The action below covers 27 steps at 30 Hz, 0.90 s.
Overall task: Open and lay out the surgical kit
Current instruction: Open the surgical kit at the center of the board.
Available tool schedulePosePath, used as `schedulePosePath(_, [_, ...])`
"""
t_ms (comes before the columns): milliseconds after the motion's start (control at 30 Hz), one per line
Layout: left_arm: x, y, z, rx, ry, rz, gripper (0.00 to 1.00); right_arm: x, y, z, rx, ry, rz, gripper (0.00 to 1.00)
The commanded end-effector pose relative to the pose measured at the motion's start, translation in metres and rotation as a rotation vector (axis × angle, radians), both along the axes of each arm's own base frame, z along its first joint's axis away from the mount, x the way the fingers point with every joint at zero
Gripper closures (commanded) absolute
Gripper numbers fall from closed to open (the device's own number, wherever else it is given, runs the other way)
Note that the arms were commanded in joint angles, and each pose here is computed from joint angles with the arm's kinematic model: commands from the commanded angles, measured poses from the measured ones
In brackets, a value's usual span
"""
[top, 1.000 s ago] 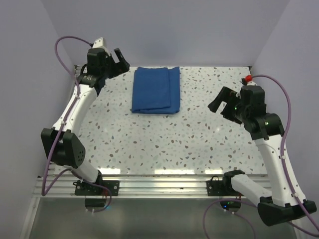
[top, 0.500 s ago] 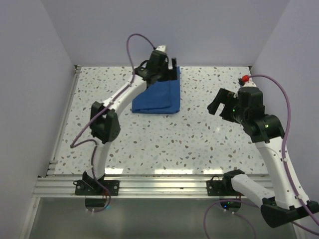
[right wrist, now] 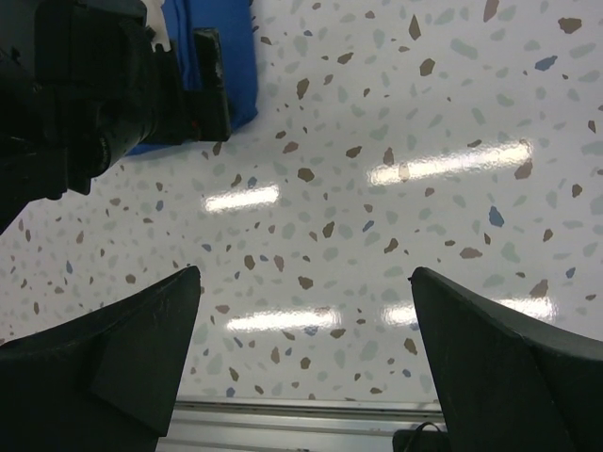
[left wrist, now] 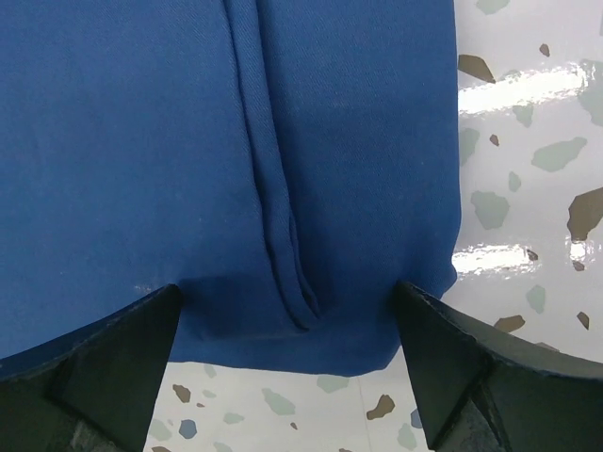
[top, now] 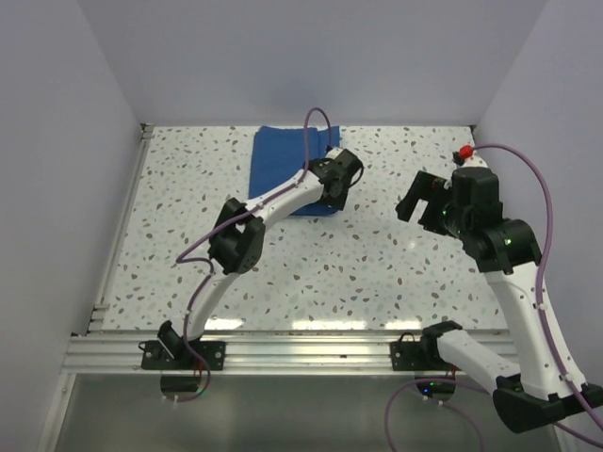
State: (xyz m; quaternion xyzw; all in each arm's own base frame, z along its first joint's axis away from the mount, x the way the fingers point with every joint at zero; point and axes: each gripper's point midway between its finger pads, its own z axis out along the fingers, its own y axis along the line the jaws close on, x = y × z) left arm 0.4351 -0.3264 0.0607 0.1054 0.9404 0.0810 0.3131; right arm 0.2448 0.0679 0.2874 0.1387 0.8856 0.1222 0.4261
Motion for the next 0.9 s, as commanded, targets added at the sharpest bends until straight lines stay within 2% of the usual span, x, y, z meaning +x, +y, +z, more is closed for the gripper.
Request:
schedulePosePath(0, [0.009, 0.025, 0.013, 0.081, -0.05, 0.049, 0.02, -0.002, -0.002, 0.013, -0.008, -0.026, 0.0, 0.02])
schedulePosePath(167, [0.016, 0.016, 0.019, 0.034, -0.073, 0.043, 0.03, -0.001, 0.0, 0.016, 0.003, -0.022, 0.001, 0.02])
schedulePosePath(433, [0.027, 0.017, 0.053, -0.052, -0.145, 0.084, 0.14, -0.003, 0.0, 0.01, 0.004, 0.004, -0.004, 0.02])
schedulePosePath(867, [0.028, 0.037, 0.067, -0.023, -0.193, 0.113, 0.19, 0.007, 0.005, 0.003, 0.018, 0.017, -0.009, 0.01])
